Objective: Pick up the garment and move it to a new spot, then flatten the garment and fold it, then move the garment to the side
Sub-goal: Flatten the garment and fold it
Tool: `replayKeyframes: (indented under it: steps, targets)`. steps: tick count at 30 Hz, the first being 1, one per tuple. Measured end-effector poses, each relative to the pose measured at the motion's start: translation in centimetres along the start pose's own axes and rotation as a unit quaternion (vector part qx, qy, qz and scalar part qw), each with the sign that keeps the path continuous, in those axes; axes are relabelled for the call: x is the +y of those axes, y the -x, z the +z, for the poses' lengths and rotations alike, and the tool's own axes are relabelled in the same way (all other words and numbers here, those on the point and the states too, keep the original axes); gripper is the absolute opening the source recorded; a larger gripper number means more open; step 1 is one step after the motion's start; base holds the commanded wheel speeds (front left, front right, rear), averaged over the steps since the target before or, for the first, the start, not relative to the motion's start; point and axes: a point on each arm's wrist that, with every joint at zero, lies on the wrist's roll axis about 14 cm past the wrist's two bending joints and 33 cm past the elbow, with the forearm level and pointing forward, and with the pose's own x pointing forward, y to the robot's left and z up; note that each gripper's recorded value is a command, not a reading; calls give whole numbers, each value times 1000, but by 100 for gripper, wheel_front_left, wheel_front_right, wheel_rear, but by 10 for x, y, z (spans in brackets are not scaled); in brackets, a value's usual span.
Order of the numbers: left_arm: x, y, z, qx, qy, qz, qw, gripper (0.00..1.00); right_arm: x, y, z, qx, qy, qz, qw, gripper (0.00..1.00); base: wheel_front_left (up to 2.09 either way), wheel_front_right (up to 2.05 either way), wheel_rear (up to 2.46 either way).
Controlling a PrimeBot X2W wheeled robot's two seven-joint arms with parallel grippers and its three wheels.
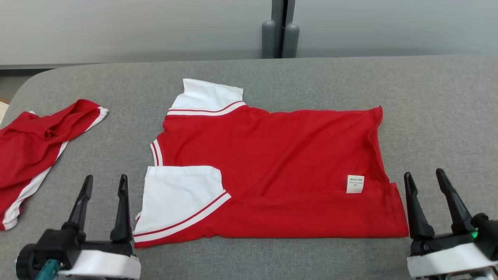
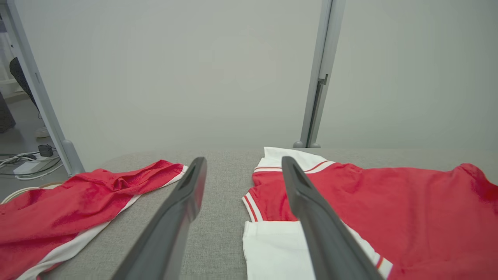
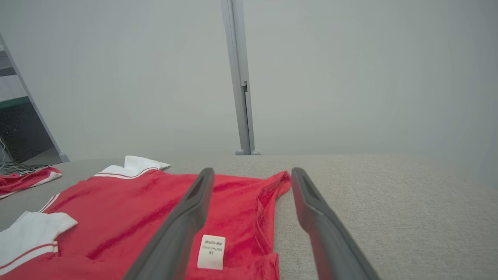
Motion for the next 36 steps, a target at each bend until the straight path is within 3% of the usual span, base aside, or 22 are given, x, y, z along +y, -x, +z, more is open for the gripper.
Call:
replayKeyframes:
  steps: [9, 25, 30, 36]
  targets:
    - [-7, 36, -5, 12, -4, 2, 1000, 100, 3, 36, -7, 23, -16, -11, 1000, 100, 0, 0, 0]
    - [-12, 38, -18, 43, 0, -11, 999, 100, 4, 38, -11, 32, -24, -14, 999, 100, 0, 0, 0]
    - [-16, 43, -59, 115, 40, -12, 993, 100, -2, 40, -42, 82, -36, -30, 995, 100, 0, 0, 0]
    - [-9, 48, -115, 209, 84, -2, 974, 100, -6, 43, -103, 177, -59, -49, 981, 100, 0, 0, 0]
